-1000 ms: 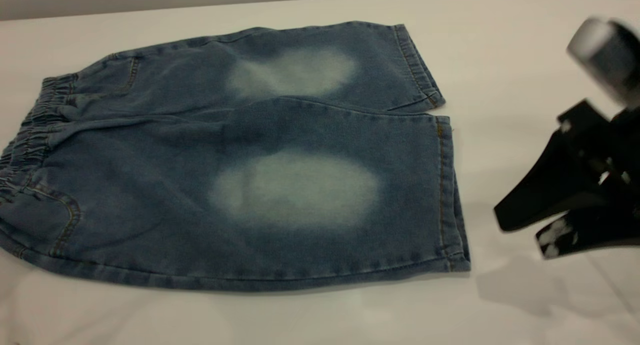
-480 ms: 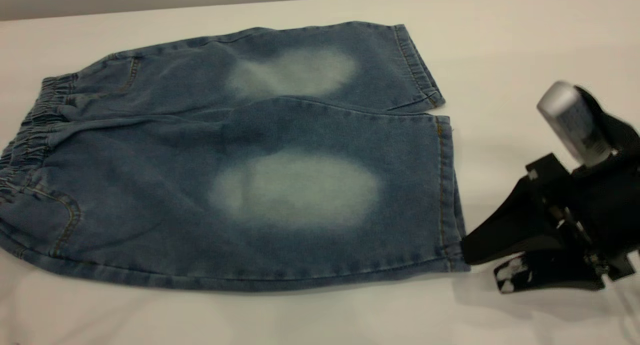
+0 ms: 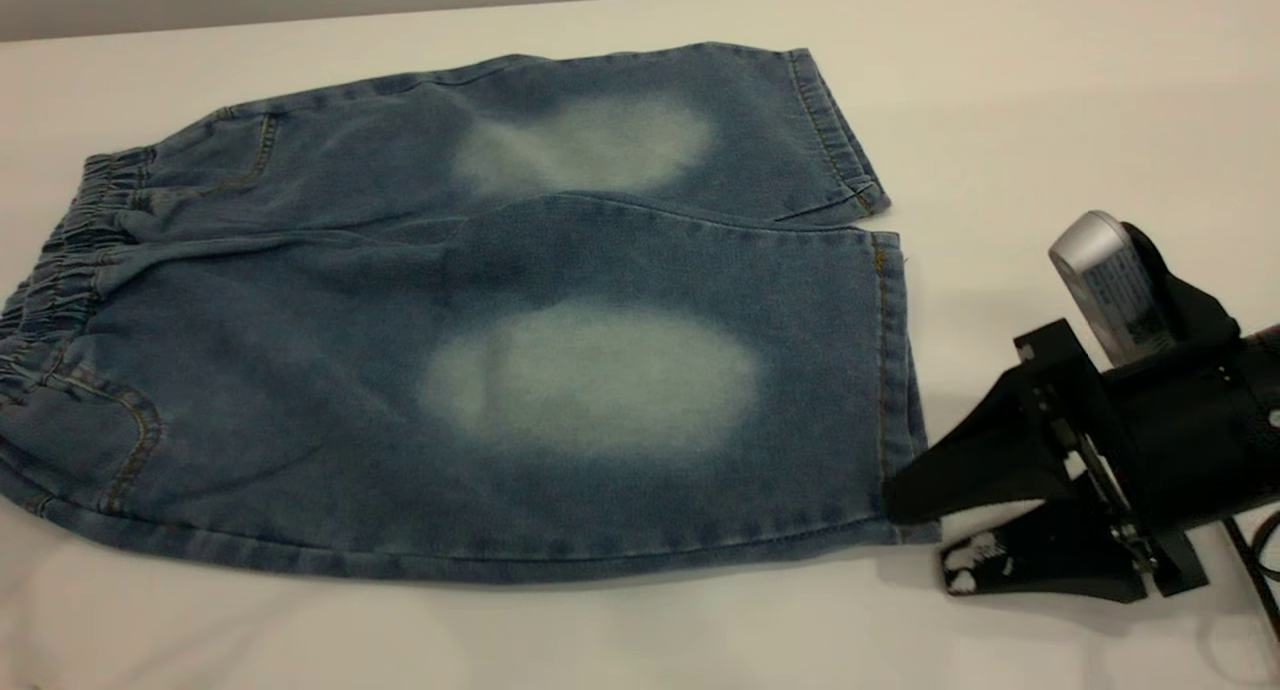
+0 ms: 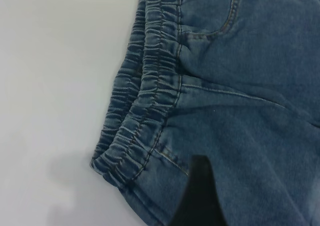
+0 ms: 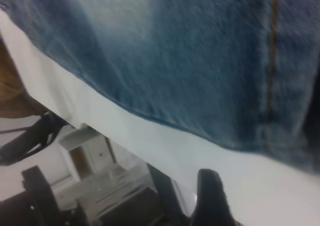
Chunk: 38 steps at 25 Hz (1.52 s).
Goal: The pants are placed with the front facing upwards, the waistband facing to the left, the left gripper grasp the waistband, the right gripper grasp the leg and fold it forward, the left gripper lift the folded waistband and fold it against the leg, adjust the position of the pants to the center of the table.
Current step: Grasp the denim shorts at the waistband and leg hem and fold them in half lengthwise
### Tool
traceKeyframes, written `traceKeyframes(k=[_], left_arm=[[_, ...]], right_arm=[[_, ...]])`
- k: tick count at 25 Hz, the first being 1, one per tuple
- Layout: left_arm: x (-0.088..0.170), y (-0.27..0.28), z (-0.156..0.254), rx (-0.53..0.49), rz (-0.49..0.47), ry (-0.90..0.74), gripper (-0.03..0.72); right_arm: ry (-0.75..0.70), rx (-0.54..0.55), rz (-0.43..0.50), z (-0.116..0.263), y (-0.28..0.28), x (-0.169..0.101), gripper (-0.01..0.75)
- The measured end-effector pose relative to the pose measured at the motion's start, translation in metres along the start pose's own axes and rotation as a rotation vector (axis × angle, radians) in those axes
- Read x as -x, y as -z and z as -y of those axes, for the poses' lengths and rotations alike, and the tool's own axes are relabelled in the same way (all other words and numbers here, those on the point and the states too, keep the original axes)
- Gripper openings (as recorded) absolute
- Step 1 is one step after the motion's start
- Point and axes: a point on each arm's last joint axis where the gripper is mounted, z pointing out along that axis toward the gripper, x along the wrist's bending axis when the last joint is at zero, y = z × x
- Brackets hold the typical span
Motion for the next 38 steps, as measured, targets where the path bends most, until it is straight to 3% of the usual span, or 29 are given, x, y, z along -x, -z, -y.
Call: traceKeyframes(k=[15, 38], left_arm=[[0.0, 0.0, -0.0001, 0.001, 0.0, 0.0, 0.526], [0.0001, 0.0, -0.0005, 0.005, 0.002, 0.0, 0.526]], right_arm=[[0.002, 0.019, -0.108, -0.0105, -0.0037, -0.0061, 0.406], [0.003, 0.017, -0.102, -0.0103, -0.0038, -0.0055, 0.406]])
